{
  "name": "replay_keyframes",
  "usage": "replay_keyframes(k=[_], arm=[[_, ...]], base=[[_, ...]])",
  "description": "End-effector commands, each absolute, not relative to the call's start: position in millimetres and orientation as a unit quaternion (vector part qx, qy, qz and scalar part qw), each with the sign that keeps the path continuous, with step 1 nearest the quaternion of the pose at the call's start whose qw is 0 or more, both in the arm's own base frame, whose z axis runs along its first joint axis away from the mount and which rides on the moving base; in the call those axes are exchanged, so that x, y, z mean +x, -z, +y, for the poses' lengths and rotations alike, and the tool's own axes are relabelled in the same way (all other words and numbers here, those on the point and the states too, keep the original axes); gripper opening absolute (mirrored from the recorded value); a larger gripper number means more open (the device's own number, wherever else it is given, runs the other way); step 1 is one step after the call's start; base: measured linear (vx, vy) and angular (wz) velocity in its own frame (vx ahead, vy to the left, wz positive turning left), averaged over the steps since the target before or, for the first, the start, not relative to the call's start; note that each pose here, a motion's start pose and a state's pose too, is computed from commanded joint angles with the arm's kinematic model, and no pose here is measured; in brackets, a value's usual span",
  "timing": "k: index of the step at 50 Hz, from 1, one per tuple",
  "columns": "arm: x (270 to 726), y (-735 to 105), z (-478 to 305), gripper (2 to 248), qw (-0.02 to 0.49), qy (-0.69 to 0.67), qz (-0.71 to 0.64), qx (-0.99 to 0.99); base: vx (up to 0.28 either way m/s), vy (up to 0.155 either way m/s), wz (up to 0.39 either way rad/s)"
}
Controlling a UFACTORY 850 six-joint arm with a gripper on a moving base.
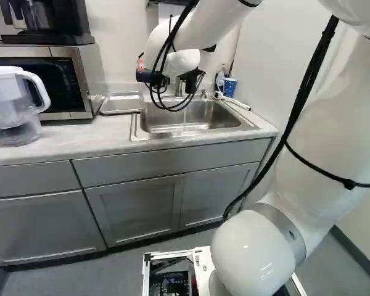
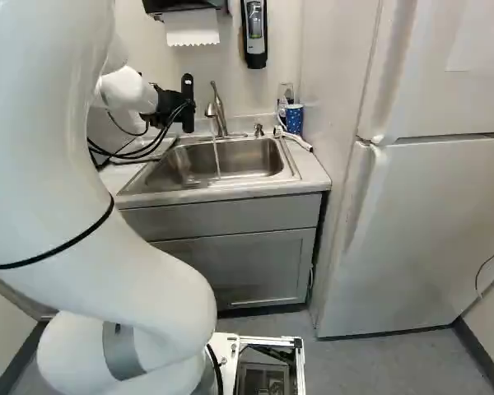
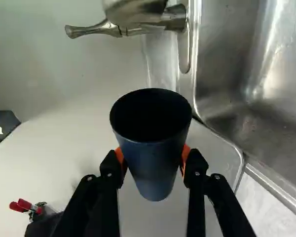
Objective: Rinse the cup and place it in the tray
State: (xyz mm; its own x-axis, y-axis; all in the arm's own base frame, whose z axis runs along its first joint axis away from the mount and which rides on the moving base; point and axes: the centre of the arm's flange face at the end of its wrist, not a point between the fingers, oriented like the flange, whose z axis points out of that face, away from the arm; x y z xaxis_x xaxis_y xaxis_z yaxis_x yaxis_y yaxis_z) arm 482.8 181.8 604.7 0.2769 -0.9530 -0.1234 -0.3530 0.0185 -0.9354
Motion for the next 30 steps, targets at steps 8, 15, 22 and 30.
replay_keyframes(k=[8,15,22,30], arm=[[482.8,-604.7,181.8,123,0.478,0.326,0.491,-0.651],[482.8,-604.7,181.8,123,0.466,0.343,0.467,-0.669],[482.8,-604.7,181.8,123,0.453,0.36,0.442,-0.686],[482.8,-604.7,181.8,123,0.437,0.379,0.413,-0.704]], base=[[0.0,0.0,0.0],[0.0,0.0,0.0],[0.0,0.0,0.0],[0.0,0.0,0.0]])
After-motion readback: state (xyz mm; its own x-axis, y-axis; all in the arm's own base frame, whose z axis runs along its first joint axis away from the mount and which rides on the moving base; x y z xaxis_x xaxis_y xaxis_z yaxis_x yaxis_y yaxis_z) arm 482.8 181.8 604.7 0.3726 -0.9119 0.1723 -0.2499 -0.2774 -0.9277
